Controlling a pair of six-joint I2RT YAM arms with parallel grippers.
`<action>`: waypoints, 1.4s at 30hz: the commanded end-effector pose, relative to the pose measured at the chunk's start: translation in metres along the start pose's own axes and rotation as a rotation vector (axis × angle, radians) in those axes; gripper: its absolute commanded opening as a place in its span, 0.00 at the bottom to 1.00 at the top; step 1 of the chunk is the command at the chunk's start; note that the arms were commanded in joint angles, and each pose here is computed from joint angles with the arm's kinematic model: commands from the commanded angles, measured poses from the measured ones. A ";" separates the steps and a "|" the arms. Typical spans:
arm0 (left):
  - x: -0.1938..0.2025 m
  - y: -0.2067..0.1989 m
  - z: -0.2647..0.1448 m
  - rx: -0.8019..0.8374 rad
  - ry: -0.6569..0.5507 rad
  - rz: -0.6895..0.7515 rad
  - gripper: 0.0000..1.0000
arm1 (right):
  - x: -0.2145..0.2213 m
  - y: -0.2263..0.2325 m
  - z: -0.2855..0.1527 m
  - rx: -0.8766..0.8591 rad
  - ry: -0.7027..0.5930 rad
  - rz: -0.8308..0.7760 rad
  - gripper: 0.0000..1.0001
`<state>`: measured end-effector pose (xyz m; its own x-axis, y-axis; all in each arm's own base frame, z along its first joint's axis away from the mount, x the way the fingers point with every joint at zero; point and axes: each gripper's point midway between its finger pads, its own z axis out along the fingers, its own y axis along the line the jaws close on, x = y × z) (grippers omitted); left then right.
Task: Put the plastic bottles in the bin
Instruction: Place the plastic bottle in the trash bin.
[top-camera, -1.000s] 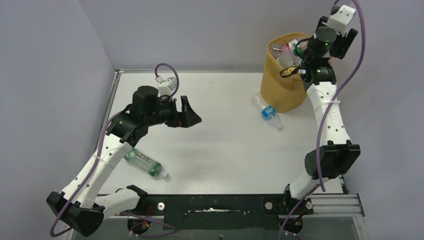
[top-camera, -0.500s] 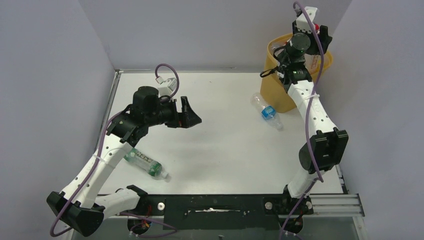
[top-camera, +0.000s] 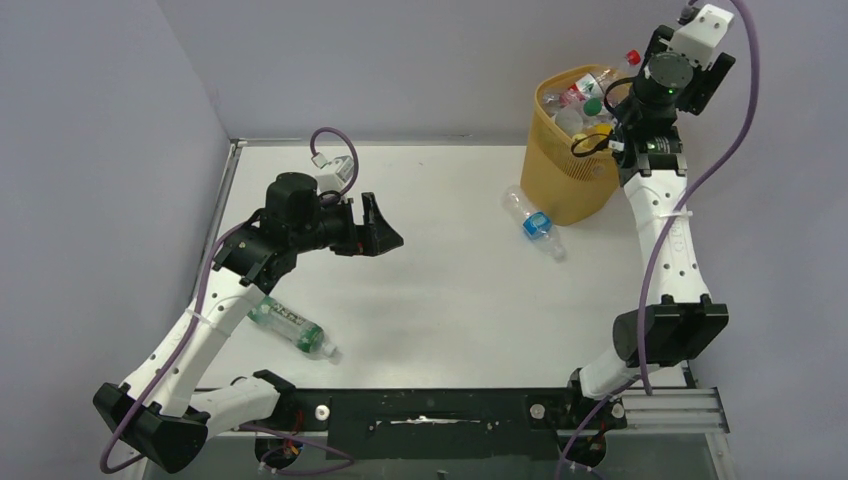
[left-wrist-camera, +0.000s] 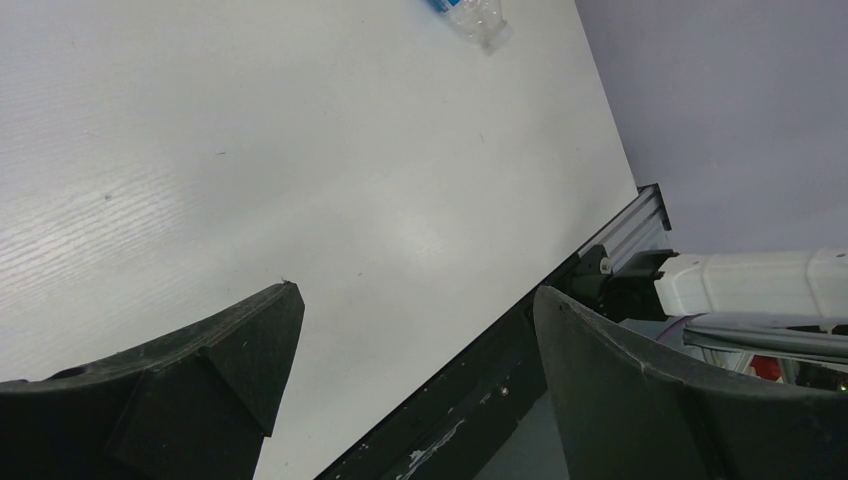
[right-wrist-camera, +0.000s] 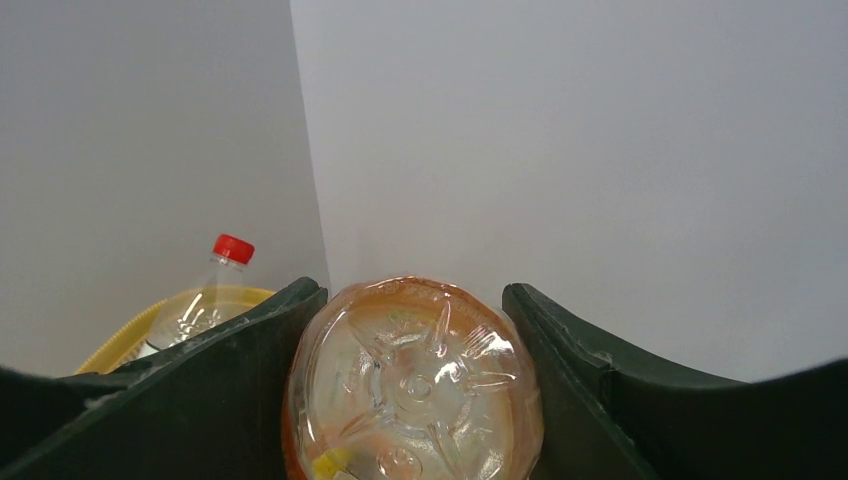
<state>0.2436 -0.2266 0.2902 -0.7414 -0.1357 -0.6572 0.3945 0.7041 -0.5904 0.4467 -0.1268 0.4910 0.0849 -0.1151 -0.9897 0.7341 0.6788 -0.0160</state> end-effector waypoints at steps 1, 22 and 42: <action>-0.015 -0.015 -0.005 0.053 -0.053 0.030 0.87 | -0.055 -0.017 -0.020 -0.048 -0.068 0.136 0.51; -0.006 -0.010 -0.002 0.054 -0.060 0.024 0.87 | -0.029 -0.003 0.026 0.111 -0.135 0.035 0.54; 0.000 -0.003 0.002 0.040 -0.045 0.019 0.87 | 0.049 0.021 0.048 0.089 0.054 0.006 0.63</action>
<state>0.2404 -0.2270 0.2758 -0.7504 -0.1394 -0.6461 0.3848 0.7026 -0.5986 0.4967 -0.1597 0.4497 0.0458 -0.1077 -0.9931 0.8193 0.5729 -0.0244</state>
